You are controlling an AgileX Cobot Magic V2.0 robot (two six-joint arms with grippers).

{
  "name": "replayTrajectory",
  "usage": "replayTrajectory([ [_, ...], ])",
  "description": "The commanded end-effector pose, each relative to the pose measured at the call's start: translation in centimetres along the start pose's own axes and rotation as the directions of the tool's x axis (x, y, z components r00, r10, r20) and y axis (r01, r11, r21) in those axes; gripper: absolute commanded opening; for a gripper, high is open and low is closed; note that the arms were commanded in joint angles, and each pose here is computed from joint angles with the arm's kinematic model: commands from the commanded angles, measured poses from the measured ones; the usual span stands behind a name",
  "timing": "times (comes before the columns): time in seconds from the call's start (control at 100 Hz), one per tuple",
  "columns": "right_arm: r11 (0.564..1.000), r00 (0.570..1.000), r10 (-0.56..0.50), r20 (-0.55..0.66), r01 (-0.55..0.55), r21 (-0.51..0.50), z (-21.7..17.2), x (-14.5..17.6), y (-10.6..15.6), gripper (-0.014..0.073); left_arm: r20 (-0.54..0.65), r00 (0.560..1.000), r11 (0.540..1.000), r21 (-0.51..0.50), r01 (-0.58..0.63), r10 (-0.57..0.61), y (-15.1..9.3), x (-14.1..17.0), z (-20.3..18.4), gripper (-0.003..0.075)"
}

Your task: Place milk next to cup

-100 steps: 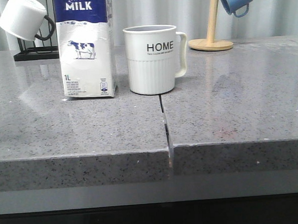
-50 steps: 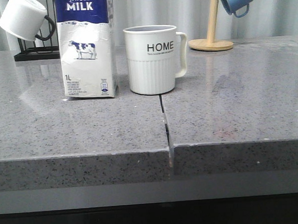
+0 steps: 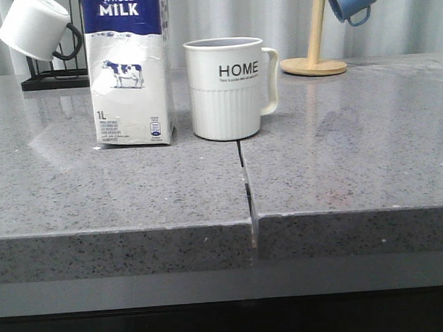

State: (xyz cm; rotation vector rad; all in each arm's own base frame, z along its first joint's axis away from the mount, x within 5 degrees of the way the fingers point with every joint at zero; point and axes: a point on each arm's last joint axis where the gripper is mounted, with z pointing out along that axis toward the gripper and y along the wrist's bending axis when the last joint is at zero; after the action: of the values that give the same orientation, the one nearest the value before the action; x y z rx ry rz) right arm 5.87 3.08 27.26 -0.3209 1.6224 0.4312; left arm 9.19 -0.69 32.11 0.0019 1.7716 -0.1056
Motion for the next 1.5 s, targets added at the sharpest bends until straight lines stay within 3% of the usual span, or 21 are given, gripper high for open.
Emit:
replayTrajectory([
  [0.0,1.000,0.996,-0.012,0.094,0.012,-0.002,-0.2,-1.5,0.1,-0.0069,0.104,0.995,1.000,0.001,-0.003,0.003,0.0,-0.8,-1.2,-0.0021],
  [0.48,1.000,0.996,-0.012,0.094,0.012,-0.002,-0.2,-1.5,0.1,-0.0069,0.167,0.985,0.999,-0.028,-0.044,0.048,0.6,3.5,-4.8,-0.0021],
  [0.67,1.000,0.996,-0.012,0.094,0.012,-0.002,-0.2,-1.5,0.1,-0.0069,0.213,0.969,0.991,-0.069,-0.113,0.125,1.0,5.3,-5.3,-0.0021],
  [0.9,1.000,0.996,-0.012,0.089,0.012,-0.002,-0.2,-1.4,0.1,-0.0069,0.257,0.949,0.983,-0.056,-0.176,0.184,0.9,8.2,-3.5,-0.0021],
  [1.16,1.000,0.996,-0.012,0.089,0.012,-0.002,-0.2,-1.4,0.1,-0.0069,0.291,0.947,0.991,-0.035,-0.130,0.134,1.0,12.4,-1.3,-0.0021],
  [1.49,1.000,0.996,-0.012,0.089,0.012,-0.002,-0.2,-1.4,0.1,-0.0069,0.258,0.957,0.991,-0.034,-0.126,0.130,1.0,12.7,-1.2,-0.0021],
])
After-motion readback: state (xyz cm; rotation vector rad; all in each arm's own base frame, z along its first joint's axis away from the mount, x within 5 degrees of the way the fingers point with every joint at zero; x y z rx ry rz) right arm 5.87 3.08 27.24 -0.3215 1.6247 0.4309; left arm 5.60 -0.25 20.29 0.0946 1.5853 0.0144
